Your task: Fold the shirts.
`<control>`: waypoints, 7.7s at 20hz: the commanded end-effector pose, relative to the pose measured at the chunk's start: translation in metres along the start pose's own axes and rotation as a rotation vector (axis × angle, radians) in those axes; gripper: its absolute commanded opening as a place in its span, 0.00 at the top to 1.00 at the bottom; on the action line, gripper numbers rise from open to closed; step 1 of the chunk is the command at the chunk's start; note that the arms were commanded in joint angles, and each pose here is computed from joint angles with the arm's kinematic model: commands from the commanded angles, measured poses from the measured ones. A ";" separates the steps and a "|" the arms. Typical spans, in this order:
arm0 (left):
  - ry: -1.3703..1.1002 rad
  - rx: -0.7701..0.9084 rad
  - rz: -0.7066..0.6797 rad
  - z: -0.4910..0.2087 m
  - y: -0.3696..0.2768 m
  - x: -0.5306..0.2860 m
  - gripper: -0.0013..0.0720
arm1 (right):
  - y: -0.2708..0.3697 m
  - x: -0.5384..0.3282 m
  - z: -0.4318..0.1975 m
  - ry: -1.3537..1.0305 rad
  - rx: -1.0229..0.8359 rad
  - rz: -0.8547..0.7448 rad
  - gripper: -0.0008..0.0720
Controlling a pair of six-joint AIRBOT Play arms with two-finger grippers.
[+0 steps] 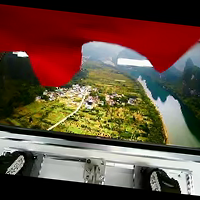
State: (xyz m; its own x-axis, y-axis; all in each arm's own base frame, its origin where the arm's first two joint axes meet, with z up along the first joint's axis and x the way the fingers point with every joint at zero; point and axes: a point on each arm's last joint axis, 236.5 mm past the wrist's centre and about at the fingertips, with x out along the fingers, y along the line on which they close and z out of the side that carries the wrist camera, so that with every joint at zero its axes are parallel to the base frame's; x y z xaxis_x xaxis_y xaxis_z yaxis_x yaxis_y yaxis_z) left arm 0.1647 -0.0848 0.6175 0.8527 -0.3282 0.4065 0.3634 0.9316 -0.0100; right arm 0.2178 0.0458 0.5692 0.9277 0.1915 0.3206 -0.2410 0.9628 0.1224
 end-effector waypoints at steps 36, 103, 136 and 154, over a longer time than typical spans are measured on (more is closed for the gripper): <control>1.014 -0.545 0.398 -0.675 0.206 0.064 0.93 | -0.180 0.142 -0.616 0.790 0.244 -0.338 0.91; 1.782 -1.144 0.260 -0.700 0.027 -0.261 0.40 | -0.179 -0.143 -0.563 1.738 0.631 -0.386 0.25; 1.489 -0.782 0.038 -0.657 0.111 -0.066 0.93 | -0.140 0.025 -0.628 1.322 0.561 -0.248 0.91; 1.469 -1.075 0.100 -0.762 0.166 0.013 0.78 | -0.148 0.094 -0.713 1.356 0.625 -0.250 0.82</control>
State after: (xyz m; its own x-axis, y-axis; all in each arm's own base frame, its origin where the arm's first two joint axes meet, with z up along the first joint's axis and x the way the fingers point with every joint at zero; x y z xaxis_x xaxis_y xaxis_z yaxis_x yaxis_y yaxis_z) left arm 0.5291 -0.0543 -0.0635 0.3108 -0.6764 -0.6677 -0.1109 0.6719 -0.7323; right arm 0.5428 0.0562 -0.0870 0.4341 0.3983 -0.8080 0.1996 0.8322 0.5174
